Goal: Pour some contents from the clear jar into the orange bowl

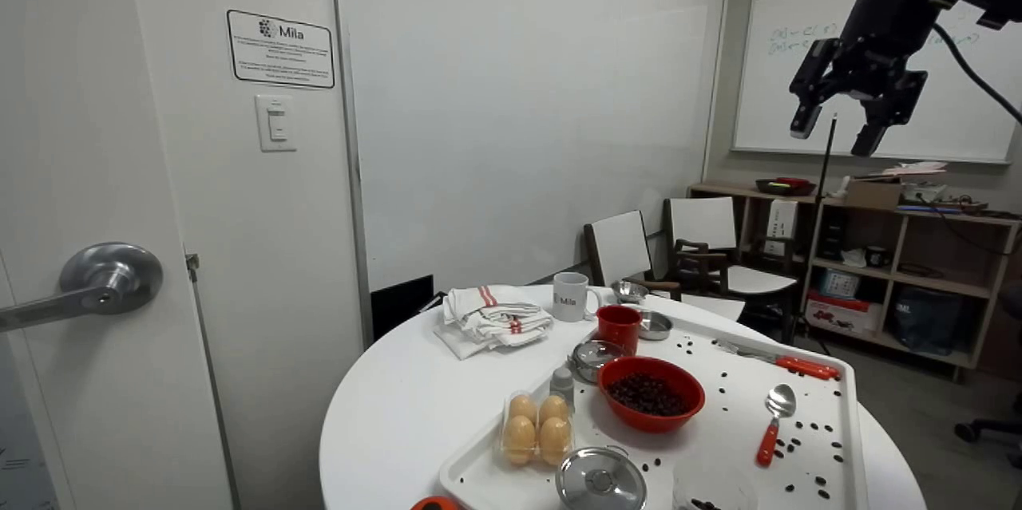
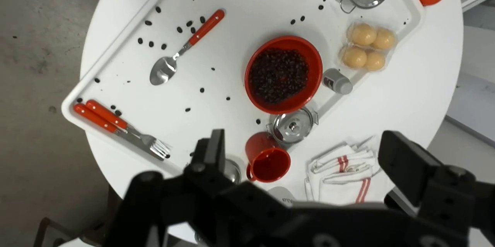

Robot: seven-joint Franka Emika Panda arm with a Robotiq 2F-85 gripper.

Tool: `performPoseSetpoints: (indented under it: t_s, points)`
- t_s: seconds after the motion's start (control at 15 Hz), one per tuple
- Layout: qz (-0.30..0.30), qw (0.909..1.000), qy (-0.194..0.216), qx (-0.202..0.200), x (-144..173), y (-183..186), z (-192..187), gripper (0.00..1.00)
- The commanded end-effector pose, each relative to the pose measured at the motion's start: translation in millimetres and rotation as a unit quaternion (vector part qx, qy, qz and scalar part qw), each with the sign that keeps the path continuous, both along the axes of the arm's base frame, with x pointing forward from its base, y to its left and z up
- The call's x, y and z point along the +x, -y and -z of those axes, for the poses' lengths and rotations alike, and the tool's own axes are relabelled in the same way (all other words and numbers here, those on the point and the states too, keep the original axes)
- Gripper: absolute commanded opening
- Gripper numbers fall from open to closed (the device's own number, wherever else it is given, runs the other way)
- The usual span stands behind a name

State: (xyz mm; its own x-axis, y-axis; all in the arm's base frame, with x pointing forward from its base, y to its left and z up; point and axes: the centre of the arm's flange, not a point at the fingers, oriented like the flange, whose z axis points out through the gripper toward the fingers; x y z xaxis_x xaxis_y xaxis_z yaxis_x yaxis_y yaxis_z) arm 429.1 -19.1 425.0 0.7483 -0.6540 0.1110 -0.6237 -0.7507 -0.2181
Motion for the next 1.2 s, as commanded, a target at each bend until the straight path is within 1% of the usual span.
performPoseSetpoints:
  t_s: [0.0, 0.07, 0.13, 0.27, 0.4, 0.47, 0.53, 0.6, 0.67, 0.87, 0.93, 1.13]
  points:
    - [-0.055, 0.9976, -0.042, -0.001, 22, -38, -3, 1.0]
    - [-0.087, 0.9961, -0.016, -0.005, 9, -38, -20, 1.0]
    - [-0.048, 0.9984, -0.029, -0.002, 13, -33, 7, 1.0]
    - [-0.071, 0.9972, -0.02, -0.005, 14, -43, -7, 1.0]
    - [-0.076, 0.9969, -0.016, -0.006, 11, -42, -14, 1.0]
    - [-0.067, 0.9969, -0.039, -0.013, 15, -51, 1, 1.0]
    - [-0.065, 0.9966, -0.049, -0.008, 19, -59, 10, 1.0]
    - [-0.073, 0.995, -0.068, 0.003, 33, -75, 29, 1.0]
    - [-0.088, 0.9928, -0.08, 0.014, 39, -85, 39, 1.0]
    - [-0.1, 0.9896, -0.101, 0.026, 66, -131, 71, 1.0]
    - [-0.097, 0.9893, -0.106, 0.024, 75, -141, 78, 1.0]
    - [-0.062, 0.9896, -0.125, 0.036, 103, -159, 106, 1.0]
